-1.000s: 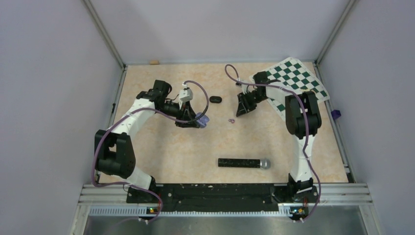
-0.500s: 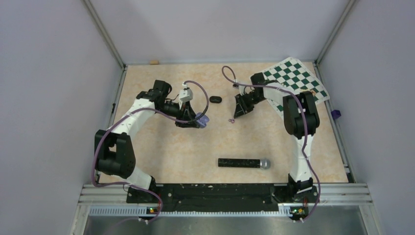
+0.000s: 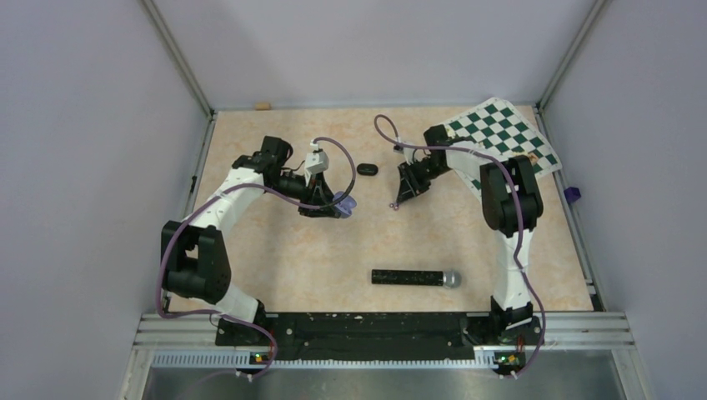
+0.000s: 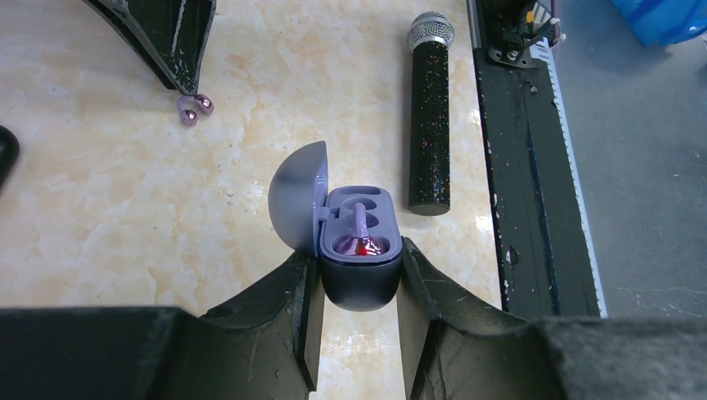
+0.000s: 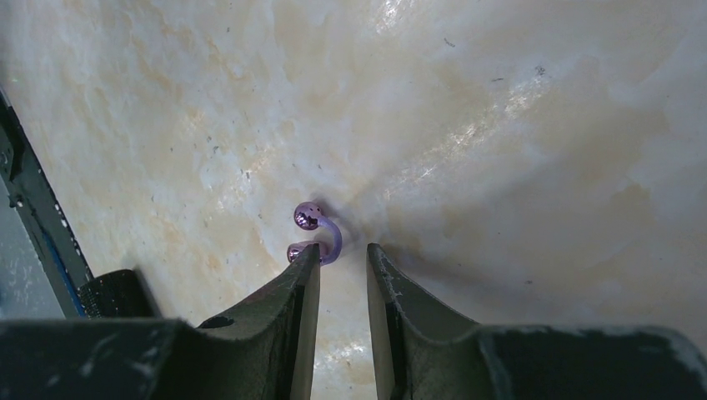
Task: Insert the wireless bluetooth earbuds into the charging case
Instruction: Pick up the earbud from the center of the board.
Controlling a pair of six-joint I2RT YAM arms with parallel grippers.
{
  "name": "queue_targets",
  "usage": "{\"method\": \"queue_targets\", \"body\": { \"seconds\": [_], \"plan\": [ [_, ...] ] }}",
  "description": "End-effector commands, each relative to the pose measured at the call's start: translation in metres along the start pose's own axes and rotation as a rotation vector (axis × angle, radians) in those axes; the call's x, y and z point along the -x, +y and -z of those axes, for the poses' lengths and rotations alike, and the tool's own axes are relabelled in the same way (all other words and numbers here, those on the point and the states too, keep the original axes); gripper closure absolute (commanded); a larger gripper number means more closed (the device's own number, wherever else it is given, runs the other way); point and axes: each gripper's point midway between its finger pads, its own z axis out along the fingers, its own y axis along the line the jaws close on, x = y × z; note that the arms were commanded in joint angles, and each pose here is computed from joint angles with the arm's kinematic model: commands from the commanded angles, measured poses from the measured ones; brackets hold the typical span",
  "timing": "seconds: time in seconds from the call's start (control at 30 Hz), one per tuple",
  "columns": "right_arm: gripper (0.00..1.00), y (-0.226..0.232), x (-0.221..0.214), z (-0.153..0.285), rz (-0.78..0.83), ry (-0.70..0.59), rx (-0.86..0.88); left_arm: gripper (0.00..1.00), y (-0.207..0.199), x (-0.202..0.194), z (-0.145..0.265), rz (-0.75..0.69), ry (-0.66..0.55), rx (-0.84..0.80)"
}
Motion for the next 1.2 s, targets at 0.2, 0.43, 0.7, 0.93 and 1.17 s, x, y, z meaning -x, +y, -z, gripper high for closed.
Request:
{"method": "queue_targets", "body": {
  "seconds": [0.2, 0.43, 0.7, 0.93, 1.17],
  "plan": [
    [0.72, 0.003, -0.021, -0.013, -0.006, 0.075, 0.033, 1.0, -0.007, 0.012, 0.003, -0.062, -0.026, 0.001],
    [0.72, 0.011, -0.019, -0.015, -0.002, 0.065, 0.07, 1.0, -0.006, 0.011, 0.003, -0.058, -0.024, 0.0],
    [0.77, 0.02, -0.016, -0.016, -0.024, 0.049, 0.12, 1.0, -0.006, 0.011, 0.003, -0.06, -0.024, 0.0],
    [0.78, 0.024, -0.011, -0.014, -0.049, 0.034, 0.14, 1.0, -0.006, 0.011, 0.003, -0.06, -0.024, -0.001],
    [0.76, 0.026, -0.007, -0.017, -0.102, 0.012, 0.145, 1.0, -0.004, 0.01, 0.002, -0.054, -0.023, -0.002]
  ]
}}
